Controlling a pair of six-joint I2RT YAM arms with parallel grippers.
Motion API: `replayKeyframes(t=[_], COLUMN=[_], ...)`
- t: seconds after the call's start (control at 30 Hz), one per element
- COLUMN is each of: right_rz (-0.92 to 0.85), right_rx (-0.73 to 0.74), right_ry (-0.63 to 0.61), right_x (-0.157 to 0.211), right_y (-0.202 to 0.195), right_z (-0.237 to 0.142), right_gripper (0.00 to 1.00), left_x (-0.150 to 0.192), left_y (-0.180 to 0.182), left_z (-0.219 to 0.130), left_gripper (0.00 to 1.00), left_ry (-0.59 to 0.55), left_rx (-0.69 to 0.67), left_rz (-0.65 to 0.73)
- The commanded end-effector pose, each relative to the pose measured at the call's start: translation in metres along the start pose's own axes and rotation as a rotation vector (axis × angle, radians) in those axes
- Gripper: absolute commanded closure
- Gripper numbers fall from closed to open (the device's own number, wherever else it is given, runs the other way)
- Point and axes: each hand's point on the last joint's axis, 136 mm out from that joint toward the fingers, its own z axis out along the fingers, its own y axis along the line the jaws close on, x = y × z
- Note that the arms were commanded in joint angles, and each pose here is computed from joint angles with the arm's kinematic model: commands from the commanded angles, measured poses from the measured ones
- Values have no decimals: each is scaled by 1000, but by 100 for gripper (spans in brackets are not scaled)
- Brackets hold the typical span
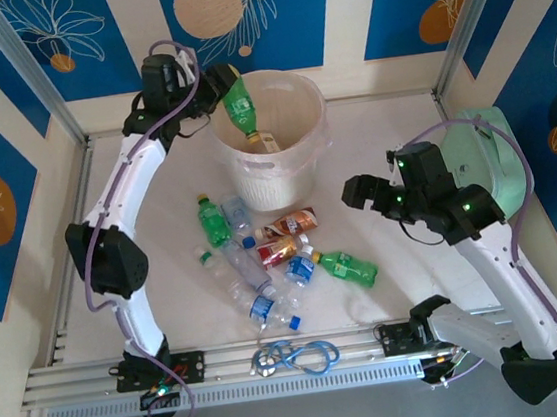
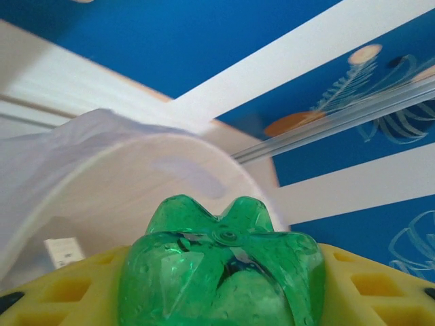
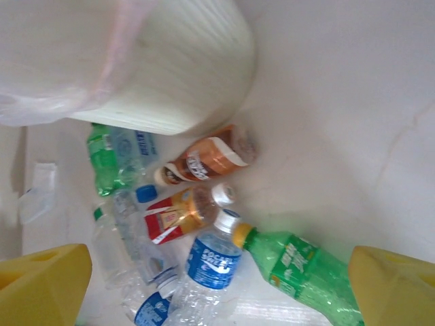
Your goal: Put the plastic bottles in the bin
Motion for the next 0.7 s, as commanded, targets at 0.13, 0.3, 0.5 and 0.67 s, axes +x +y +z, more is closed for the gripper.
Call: replayKeyframes(t=[0.13,0.3,0.5,0.67], right_rz=[72,71,69,67], right_rx=[59,64,54,56], right_ry=[28,29,32,43], right_x=[9,8,7,6], right_y=[-22,-24,-21,-20], right_z=[3,2,2,5], right_gripper=[3,3,3,3], left_x=[8,5,-5,-13], left_y=[-6,-19,-49,-79], left_z=[0,-2,-17,-53], left_gripper=[32,24,22,22], left_ry=[25,10,-17,-71], left_rx=[-46,-7,41,50], left_rz=[73,77,109,202])
